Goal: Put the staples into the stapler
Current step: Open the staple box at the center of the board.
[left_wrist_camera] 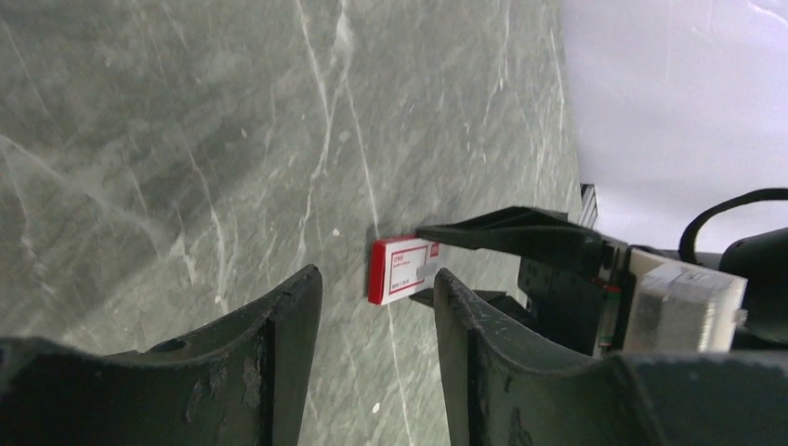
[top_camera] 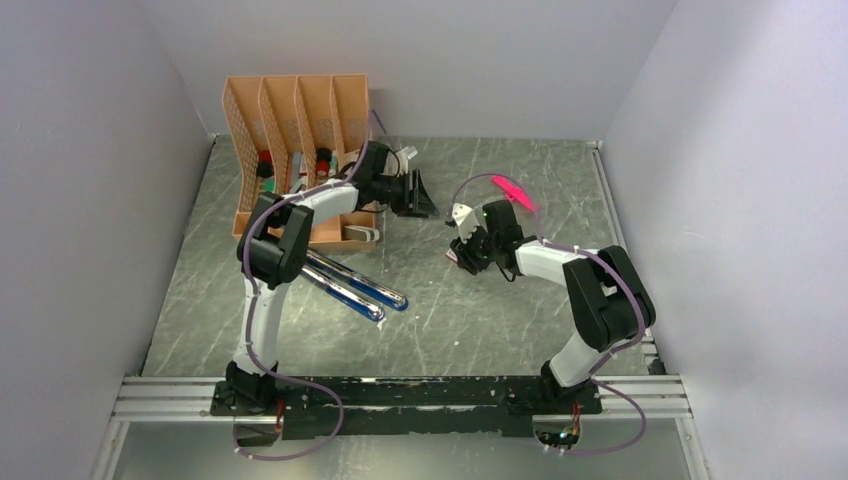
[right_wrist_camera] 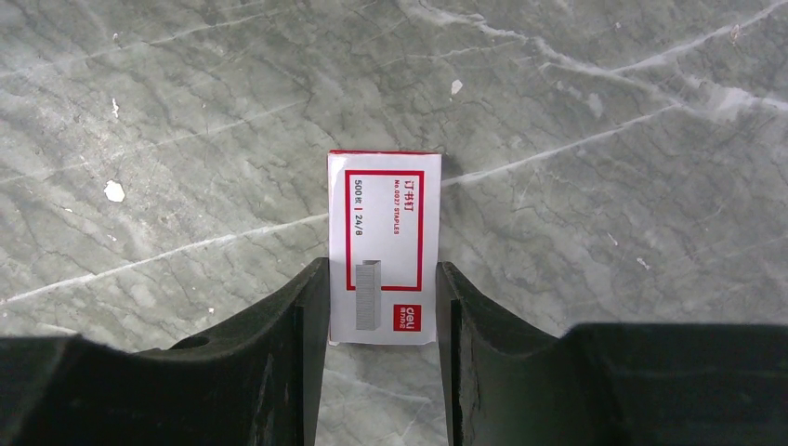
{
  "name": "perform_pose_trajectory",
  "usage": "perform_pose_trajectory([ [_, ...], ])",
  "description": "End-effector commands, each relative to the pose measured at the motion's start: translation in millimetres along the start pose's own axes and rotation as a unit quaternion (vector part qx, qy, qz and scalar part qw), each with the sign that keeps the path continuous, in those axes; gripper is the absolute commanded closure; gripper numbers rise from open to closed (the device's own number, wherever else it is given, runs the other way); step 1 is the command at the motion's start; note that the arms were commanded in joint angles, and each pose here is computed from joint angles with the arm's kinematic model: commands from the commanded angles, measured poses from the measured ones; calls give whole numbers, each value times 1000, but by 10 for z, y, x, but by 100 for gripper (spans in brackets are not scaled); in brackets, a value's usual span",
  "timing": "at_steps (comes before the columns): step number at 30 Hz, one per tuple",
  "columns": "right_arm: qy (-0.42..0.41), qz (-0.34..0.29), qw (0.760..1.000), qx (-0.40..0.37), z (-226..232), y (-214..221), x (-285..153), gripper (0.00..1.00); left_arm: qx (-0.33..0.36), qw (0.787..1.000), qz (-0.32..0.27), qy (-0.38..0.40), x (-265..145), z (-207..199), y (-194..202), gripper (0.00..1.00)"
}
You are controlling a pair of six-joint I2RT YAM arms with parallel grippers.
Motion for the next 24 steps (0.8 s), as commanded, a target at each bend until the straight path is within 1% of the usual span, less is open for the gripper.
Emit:
perform_pose_trajectory([
  [1, -9, -8, 1000, -9, -4, 5, 37, 70, 26, 999, 15, 39, 59, -97, 126, 48],
  [3, -11, -7, 1000, -10, -6, 10, 52, 70, 27, 999, 20, 35, 102, -105, 198, 48],
  [6, -11, -3, 1000, -10, -11, 24, 73, 70, 10, 999, 8, 31, 132, -102, 310, 48],
  [10, -7, 2, 1000, -9, -18, 43, 78, 70, -7, 999, -4, 47, 175, -113, 410, 48],
  [17, -3, 5, 1000, -9, -17, 64, 74, 70, 3, 997, 16, 80, 337, -198, 516, 50],
  [24, -5, 11, 1000, -8, -17, 89, 98, 70, -8, 997, 24, 71, 427, -176, 628, 52],
])
Point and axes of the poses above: each gripper's point midway between its finger pads, its own x axis out along the fingers, its own z axis along the line the jaws close on, y = z × x, the point moved 9 cm from there along -x, back along the fingers, and after that the axes turned 10 degrees about x, right-handed, at the moved point
